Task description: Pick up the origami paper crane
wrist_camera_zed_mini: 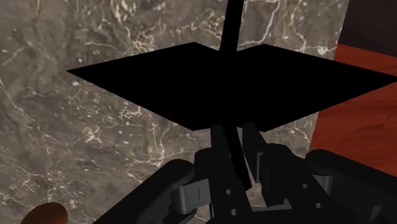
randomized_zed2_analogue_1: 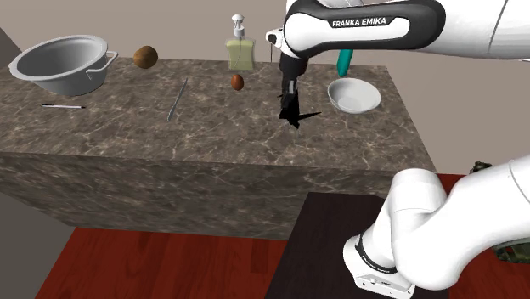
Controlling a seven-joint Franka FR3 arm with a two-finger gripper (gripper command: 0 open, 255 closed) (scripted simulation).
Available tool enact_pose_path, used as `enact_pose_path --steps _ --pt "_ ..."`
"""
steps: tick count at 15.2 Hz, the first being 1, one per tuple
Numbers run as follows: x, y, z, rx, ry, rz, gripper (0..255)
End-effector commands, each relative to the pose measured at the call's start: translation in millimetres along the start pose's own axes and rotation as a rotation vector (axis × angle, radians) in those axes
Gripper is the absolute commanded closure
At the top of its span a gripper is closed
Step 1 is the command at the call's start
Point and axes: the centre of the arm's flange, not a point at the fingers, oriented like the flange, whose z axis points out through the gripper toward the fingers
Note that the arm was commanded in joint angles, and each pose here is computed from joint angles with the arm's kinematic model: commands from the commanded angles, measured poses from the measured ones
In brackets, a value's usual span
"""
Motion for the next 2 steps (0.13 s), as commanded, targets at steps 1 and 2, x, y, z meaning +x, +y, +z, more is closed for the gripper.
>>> enact_pose_path --steps 1,2 --pt "1.1 -1.0 -6.5 0.000 0.000 0.000 255" --pt "1.1 -0.9 -6.5 0.000 0.000 0.000 255"
